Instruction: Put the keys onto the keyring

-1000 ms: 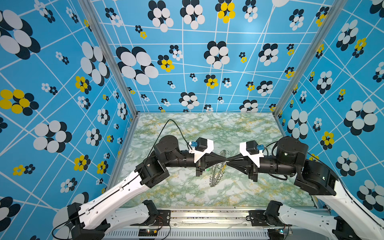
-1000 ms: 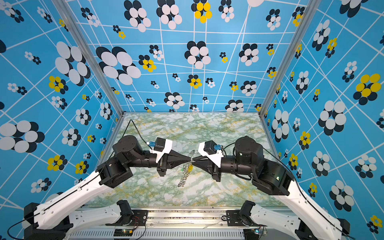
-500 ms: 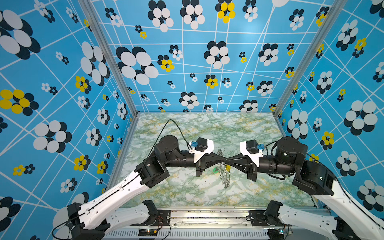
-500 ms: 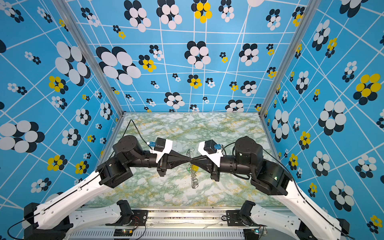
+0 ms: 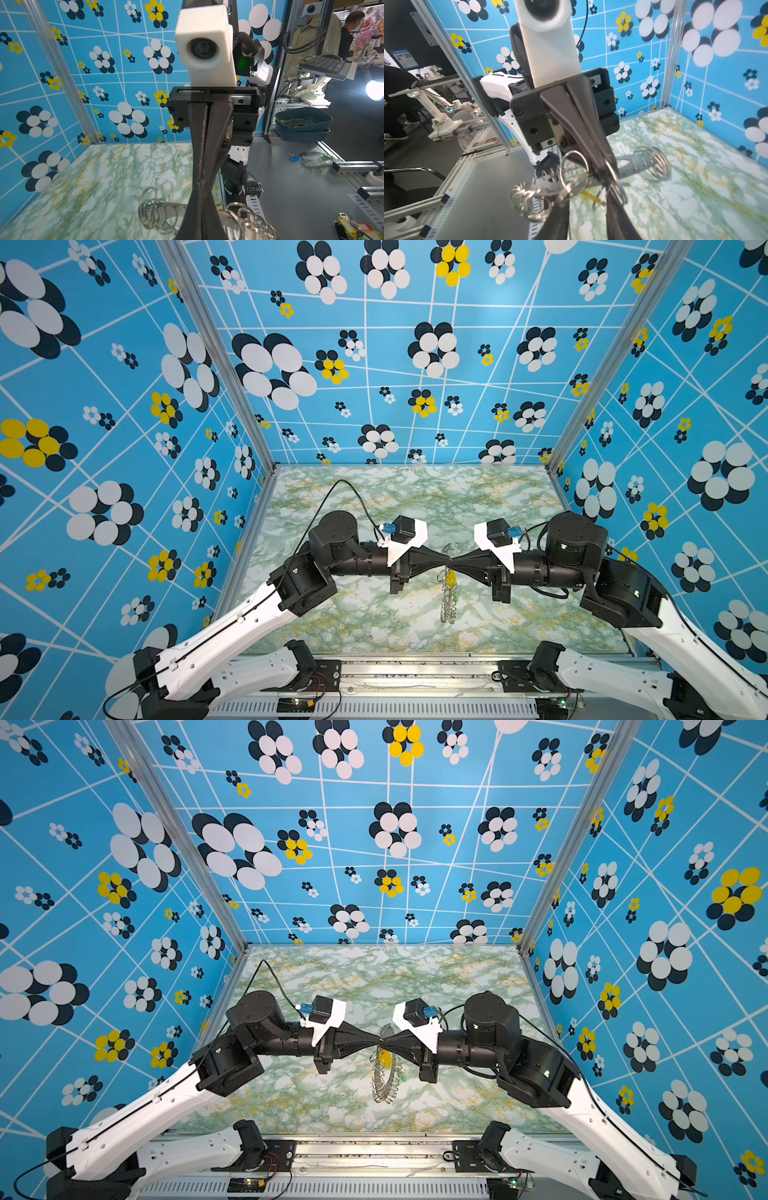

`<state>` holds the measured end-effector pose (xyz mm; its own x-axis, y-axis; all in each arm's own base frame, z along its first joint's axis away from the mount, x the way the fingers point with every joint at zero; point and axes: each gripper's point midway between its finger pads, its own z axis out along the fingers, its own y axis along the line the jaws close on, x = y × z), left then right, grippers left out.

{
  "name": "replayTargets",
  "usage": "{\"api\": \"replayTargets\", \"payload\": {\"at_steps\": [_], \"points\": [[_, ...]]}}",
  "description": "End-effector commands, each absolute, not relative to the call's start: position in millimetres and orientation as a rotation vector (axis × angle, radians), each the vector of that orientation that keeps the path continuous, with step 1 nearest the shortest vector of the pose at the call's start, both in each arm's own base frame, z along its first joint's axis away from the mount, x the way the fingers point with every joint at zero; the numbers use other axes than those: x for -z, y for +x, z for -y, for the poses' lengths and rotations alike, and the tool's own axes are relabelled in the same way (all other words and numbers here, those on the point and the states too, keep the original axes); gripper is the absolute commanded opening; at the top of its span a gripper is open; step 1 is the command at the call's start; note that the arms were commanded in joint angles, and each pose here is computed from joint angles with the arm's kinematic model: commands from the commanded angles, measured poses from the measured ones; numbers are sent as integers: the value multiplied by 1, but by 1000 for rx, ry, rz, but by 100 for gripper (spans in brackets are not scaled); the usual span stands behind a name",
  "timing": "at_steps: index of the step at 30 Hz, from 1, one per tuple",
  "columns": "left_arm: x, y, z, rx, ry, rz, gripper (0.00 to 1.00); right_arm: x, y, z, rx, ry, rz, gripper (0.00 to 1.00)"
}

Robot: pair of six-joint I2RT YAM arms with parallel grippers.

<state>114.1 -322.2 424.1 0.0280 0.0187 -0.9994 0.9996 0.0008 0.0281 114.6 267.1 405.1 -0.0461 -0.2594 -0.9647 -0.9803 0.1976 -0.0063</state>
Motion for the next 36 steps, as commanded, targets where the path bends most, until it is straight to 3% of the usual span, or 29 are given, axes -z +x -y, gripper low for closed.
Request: {"api": "replayTargets", "payload": {"at_steps": [1, 4, 7, 14, 24, 29, 36], "points": [[-432, 116, 312, 1128, 1214, -1234, 15, -407, 114, -259, -880, -1271, -1530, 0], [-426, 119, 310, 1101, 1227, -1294, 32, -404, 113, -256, -855, -1301, -1560, 0], [-417, 122, 310, 1079, 1251, -1370, 41, -400, 113, -255, -843, -1325, -1586, 0], [-409, 123, 314, 1058, 1304, -1458, 49, -395, 115, -258, -829, -1364, -1620, 0], [-406, 121, 324, 1060, 1344, -1465, 44, -393, 118, -261, -822, -1362, -1623, 0], [-404, 121, 326, 1066, 1350, -1471, 31, -391, 119, -262, -828, -1359, -1624, 0], [-404, 120, 329, 1075, 1356, -1468, 20, -389, 119, -264, -834, -1362, -1626, 0]]}}
